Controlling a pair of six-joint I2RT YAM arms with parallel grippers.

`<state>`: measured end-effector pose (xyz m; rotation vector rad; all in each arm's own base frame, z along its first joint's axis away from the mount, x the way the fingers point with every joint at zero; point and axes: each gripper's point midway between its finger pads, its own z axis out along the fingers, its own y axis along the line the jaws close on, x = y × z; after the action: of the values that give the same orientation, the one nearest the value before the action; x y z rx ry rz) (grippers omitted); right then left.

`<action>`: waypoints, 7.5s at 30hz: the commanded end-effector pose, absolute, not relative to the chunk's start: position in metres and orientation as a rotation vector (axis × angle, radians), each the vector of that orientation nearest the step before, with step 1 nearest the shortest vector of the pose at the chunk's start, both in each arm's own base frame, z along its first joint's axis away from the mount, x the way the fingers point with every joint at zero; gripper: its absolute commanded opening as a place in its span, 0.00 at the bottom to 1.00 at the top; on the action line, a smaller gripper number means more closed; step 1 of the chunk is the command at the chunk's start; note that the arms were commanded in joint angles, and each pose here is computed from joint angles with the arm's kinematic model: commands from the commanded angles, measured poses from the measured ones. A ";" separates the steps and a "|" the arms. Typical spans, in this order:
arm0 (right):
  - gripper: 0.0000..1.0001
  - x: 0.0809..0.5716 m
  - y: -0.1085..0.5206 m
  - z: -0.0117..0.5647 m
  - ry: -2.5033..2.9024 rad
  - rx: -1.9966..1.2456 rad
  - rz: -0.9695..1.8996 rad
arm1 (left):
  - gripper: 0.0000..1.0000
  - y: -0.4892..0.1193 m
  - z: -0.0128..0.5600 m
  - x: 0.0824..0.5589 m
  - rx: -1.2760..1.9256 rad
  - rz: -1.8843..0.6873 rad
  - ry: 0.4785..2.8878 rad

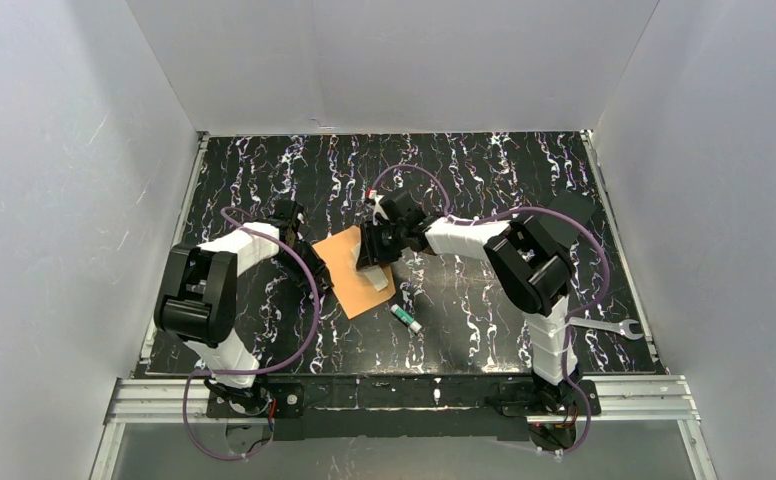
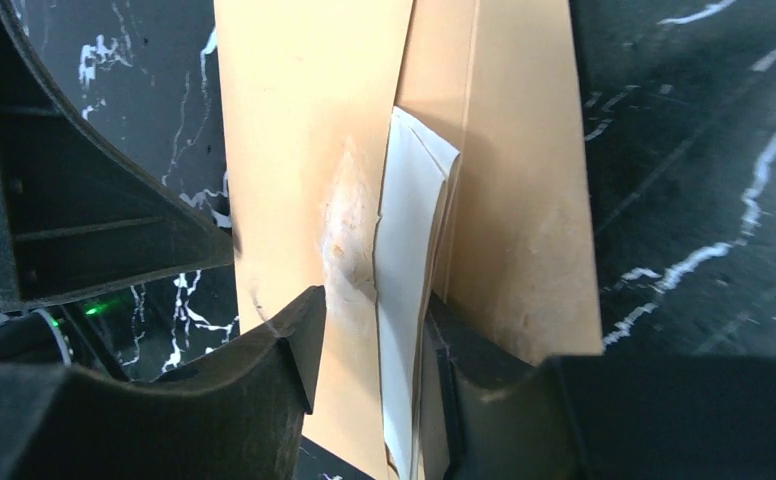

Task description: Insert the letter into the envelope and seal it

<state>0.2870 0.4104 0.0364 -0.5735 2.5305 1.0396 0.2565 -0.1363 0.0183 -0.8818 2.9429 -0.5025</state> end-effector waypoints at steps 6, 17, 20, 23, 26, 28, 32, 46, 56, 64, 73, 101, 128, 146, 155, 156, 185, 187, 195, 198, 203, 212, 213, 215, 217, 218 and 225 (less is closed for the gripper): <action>0.41 0.313 0.395 0.065 2.478 -0.524 0.897 | 0.28 -0.125 0.001 0.257 -0.848 -0.396 2.977; 0.13 0.315 0.401 0.053 2.519 -0.443 0.915 | 0.10 -0.168 0.074 0.318 -0.555 -0.886 2.592; 0.13 0.317 0.401 0.052 2.524 -0.438 0.907 | 0.00 -0.179 0.080 0.321 -0.518 -0.985 2.558; 0.14 0.316 0.404 0.054 2.521 -0.438 0.925 | 0.00 -0.192 0.068 0.317 -0.501 -1.086 2.601; 0.15 0.315 0.406 0.055 2.520 -0.441 0.950 | 0.00 -0.199 0.048 0.314 -0.503 -1.108 2.659; 0.17 0.314 0.408 0.057 2.517 -0.444 0.964 | 0.00 -0.197 0.036 0.313 -0.528 -1.058 2.705; 0.34 0.314 0.406 0.059 2.520 -0.441 0.954 | 0.00 -0.184 0.014 0.303 -0.593 -0.900 2.818; 0.24 0.319 0.386 0.057 2.539 -0.412 0.893 | 0.00 -0.168 -0.005 0.290 -0.660 -0.725 2.938; 0.14 0.311 0.383 0.061 2.544 -0.406 0.994 | 0.00 -0.169 -0.002 0.292 -0.644 -0.726 2.943; 0.01 0.307 0.381 0.050 2.564 -0.387 1.003 | 0.38 -0.172 0.048 0.314 -0.534 -0.775 2.842; 0.01 0.313 0.382 0.042 2.575 -0.355 0.980 | 0.70 -0.129 0.056 0.272 -0.674 -0.432 2.938; 0.01 0.304 0.421 0.034 2.589 -0.432 1.093 | 0.23 -0.153 0.004 0.270 -0.595 -0.620 3.067; 0.41 0.338 0.393 0.068 2.516 -0.444 0.718 | 0.25 -0.169 0.045 0.308 -0.505 -0.799 2.807; 0.38 0.342 0.399 0.069 2.524 -0.371 0.746 | 0.08 -0.181 0.028 0.328 -0.533 -0.849 2.828; 0.36 0.349 0.413 0.070 2.487 -0.390 0.805 | 0.55 -0.165 0.077 0.321 -0.567 -0.699 2.874; 0.36 0.349 0.414 0.069 2.489 -0.388 0.806 | 0.56 -0.163 0.075 0.317 -0.582 -0.681 2.886; 0.24 0.332 0.421 0.040 2.591 -0.371 0.900 | 0.26 -0.171 0.013 0.315 -0.727 -0.698 2.989; 0.28 0.337 0.420 0.046 2.579 -0.361 0.871 | 0.26 -0.169 0.013 0.315 -0.720 -0.677 2.990; 0.45 0.367 0.406 0.084 2.498 -0.336 0.781 | 0.30 -0.163 0.015 0.312 -0.671 -0.629 2.994; 0.44 0.363 0.403 0.069 2.539 -0.348 0.752 | 0.32 -0.163 0.014 0.312 -0.672 -0.633 2.999; 0.42 0.362 0.396 0.053 2.565 -0.355 0.703 | 0.34 -0.163 0.012 0.313 -0.677 -0.628 3.004; 0.35 0.351 0.401 0.036 2.617 -0.375 0.767 | 0.34 -0.165 0.010 0.312 -0.655 -0.641 3.019; 0.35 0.349 0.401 0.035 2.622 -0.373 0.775 | 0.35 -0.165 0.009 0.313 -0.650 -0.643 3.021; 0.35 0.348 0.401 0.032 2.632 -0.367 0.787 | 0.36 -0.166 0.008 0.312 -0.643 -0.648 3.028; 0.37 0.347 0.402 0.030 2.639 -0.360 0.802 | 0.37 -0.166 0.007 0.313 -0.633 -0.654 3.034; 0.38 0.347 0.402 0.030 2.640 -0.357 0.808 | 0.37 -0.166 0.006 0.313 -0.631 -0.652 3.038; 0.45 0.357 0.398 0.037 2.609 -0.350 0.760 | 0.38 -0.164 0.003 0.313 -0.621 -0.630 3.050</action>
<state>0.3495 0.4020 0.0362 -0.3568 2.6235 0.7928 0.3149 -0.1787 0.0229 -0.6470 3.0151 -0.7706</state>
